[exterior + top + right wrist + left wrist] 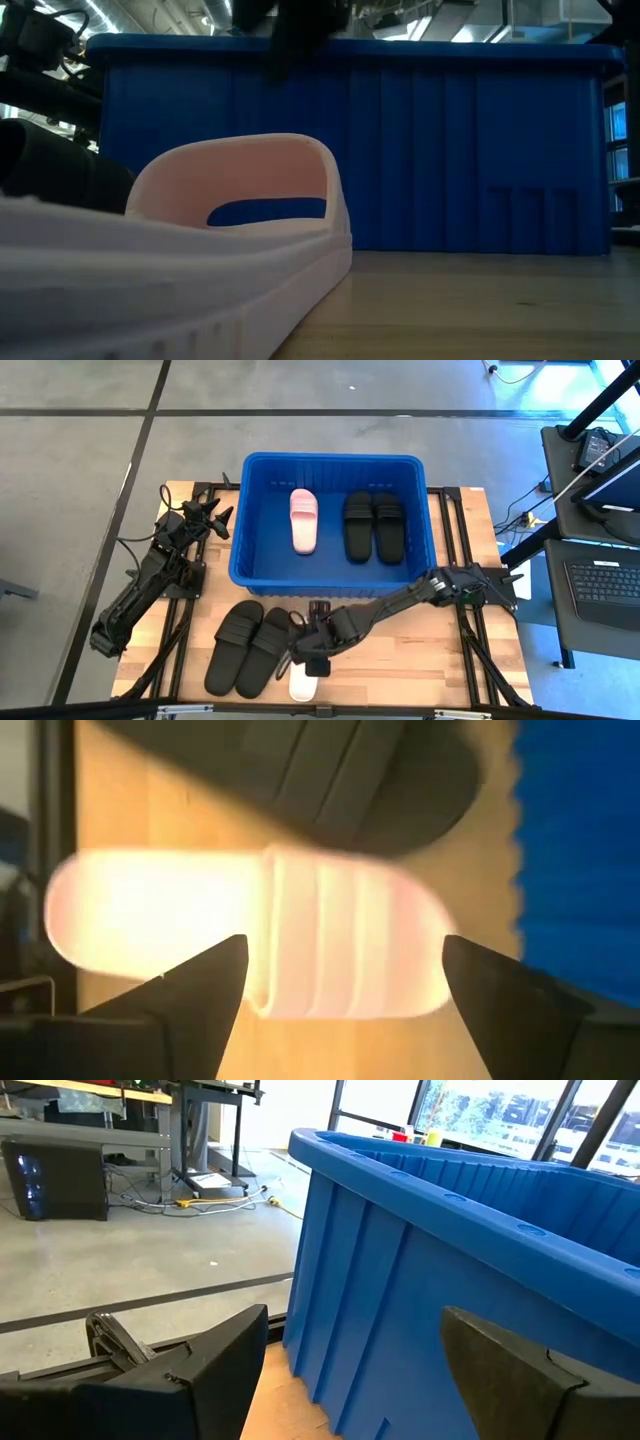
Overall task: Pick and place slides into bin
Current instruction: Put the pink slipper into the blue bin
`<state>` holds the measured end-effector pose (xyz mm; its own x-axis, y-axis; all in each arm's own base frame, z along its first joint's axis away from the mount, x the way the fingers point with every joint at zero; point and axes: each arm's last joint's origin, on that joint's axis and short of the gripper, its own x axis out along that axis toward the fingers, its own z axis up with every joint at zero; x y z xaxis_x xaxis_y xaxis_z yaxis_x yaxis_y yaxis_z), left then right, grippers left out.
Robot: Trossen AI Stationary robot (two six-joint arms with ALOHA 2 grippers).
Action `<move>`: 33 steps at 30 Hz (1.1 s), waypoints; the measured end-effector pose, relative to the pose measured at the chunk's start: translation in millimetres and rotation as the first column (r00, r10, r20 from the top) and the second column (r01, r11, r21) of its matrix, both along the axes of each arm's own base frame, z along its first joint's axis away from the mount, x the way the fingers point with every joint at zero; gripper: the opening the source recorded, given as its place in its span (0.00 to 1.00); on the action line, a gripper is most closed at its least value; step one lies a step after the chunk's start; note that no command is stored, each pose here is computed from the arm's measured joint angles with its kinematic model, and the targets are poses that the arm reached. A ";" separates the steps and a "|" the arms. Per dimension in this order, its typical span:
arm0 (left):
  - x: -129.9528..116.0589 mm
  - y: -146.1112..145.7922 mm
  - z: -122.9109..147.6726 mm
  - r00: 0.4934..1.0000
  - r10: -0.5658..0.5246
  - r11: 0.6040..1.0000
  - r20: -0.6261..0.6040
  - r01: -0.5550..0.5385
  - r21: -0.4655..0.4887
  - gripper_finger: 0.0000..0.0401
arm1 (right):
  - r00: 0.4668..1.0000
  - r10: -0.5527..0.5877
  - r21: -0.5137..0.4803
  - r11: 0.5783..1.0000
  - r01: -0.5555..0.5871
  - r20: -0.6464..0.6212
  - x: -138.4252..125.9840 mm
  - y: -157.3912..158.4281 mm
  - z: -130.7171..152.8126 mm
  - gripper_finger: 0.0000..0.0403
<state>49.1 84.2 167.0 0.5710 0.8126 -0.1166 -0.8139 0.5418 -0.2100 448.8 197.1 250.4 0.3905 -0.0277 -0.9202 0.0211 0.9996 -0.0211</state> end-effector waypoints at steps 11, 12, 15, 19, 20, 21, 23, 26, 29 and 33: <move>0.0 0.0 0.0 1.000 -0.001 1.000 0.000 0.001 0.000 0.72 | 0.996 -0.009 -0.042 0.999 0.005 -0.086 1.5 19.6 -42.0 0.83; 0.0 0.0 0.0 1.000 -0.001 1.000 0.000 0.001 0.000 0.72 | 0.997 -0.032 -0.073 0.997 0.026 -0.072 1.5 19.1 -42.6 0.83; 0.0 0.0 0.0 1.000 -0.001 1.000 0.000 0.001 0.000 0.72 | 0.997 -0.065 -0.147 0.987 0.058 -0.040 1.9 16.4 -44.4 0.81; 0.0 0.0 0.0 1.000 -0.001 1.000 0.000 0.001 0.000 0.72 | 0.998 -0.052 -0.114 0.992 0.046 -0.048 2.5 17.7 -44.7 0.79; 0.1 0.0 0.0 1.000 -0.001 1.000 0.000 0.001 0.000 0.72 | 0.998 -0.051 -0.111 0.993 0.045 -0.048 2.6 17.8 -44.7 0.79; 0.1 0.0 0.0 1.000 -0.001 1.000 0.000 0.001 0.000 0.72 | 0.997 -0.051 -0.113 0.993 0.045 -0.050 2.4 17.6 -44.8 0.78; 0.0 0.0 0.0 1.000 -0.001 1.000 0.000 0.001 0.000 0.72 | 0.998 -0.047 -0.115 0.992 0.041 -0.052 2.2 17.5 -44.8 0.78; 0.0 0.0 0.0 1.000 -0.001 1.000 0.000 0.001 0.000 0.72 | 0.998 -0.028 -0.124 0.992 0.020 -0.056 2.4 17.0 -45.4 0.78; 0.0 0.0 0.0 1.000 -0.001 1.000 0.000 0.001 0.000 0.72 | 0.997 -0.034 -0.141 0.990 0.023 -0.076 1.9 14.0 -52.3 0.78; 0.0 0.0 0.0 1.000 -0.001 1.000 0.000 0.001 0.000 0.72 | 0.994 -0.041 -0.153 0.988 0.025 -0.100 0.8 11.6 -64.5 0.78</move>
<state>49.1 84.2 166.9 0.5717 0.8121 -0.1169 -0.8134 0.5424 -0.2101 449.6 208.7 185.8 0.2906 -0.1811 -0.9396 0.0440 0.9834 -0.1759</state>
